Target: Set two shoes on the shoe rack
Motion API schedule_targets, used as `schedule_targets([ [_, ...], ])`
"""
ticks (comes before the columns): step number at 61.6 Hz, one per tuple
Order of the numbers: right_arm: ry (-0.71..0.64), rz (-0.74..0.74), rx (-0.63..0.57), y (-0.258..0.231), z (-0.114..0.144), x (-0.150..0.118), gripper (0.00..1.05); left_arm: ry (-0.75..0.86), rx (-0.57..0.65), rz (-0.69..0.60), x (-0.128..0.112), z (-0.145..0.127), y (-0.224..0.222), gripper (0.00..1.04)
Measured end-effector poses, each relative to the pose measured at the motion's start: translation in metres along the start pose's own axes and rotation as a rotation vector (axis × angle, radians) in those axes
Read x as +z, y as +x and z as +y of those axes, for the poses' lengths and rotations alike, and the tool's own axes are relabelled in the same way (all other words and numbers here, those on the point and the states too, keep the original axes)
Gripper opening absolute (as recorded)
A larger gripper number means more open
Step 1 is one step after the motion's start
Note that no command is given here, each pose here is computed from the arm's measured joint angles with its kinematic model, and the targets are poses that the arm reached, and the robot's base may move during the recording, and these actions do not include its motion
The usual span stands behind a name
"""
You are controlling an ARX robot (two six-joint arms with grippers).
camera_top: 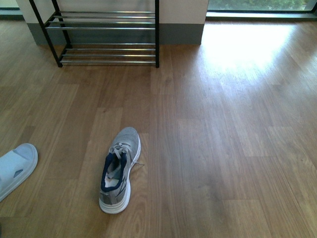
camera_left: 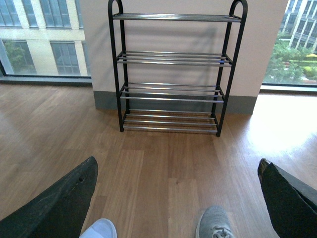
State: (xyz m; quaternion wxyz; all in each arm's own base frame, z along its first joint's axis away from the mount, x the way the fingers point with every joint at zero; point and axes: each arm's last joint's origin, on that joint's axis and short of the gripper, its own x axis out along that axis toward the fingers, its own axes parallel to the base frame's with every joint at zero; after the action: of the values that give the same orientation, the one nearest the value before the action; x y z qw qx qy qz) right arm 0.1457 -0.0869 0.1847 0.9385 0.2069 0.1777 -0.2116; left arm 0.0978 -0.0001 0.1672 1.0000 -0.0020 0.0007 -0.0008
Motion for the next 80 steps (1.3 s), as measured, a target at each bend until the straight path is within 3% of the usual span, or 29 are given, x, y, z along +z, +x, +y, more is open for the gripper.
schedule_targets([
  [17,0.000,0.002,0.003,0.000,0.000,0.000,0.02,0.000,0.002,0.001,0.000,0.000,0.000,0.95],
  [19,0.000,0.002,0.003,0.000,0.000,0.000,0.02,-0.020,0.063,0.060,-0.002,0.000,0.001,0.95],
  [25,0.000,0.002,0.003,0.000,0.000,0.000,0.02,0.020,0.282,0.394,-0.007,-0.003,0.011,0.95],
  [30,0.000,0.002,0.003,0.000,0.000,0.000,0.02,0.050,0.276,0.507,-0.019,-0.006,0.026,0.95],
  [44,0.000,0.002,0.004,0.000,0.000,0.000,0.02,0.167,0.180,0.701,-0.073,-0.029,0.101,0.95],
  [51,0.000,0.002,0.003,0.000,0.000,0.000,0.02,0.227,0.088,0.835,-0.133,-0.047,0.137,0.95],
  [68,0.000,0.002,0.003,0.000,0.000,0.000,0.02,0.255,-0.012,1.038,-0.223,-0.067,0.173,0.95],
  [80,0.000,0.002,0.003,0.000,0.000,0.000,0.02,0.252,-0.059,1.090,-0.261,-0.079,0.197,0.95],
])
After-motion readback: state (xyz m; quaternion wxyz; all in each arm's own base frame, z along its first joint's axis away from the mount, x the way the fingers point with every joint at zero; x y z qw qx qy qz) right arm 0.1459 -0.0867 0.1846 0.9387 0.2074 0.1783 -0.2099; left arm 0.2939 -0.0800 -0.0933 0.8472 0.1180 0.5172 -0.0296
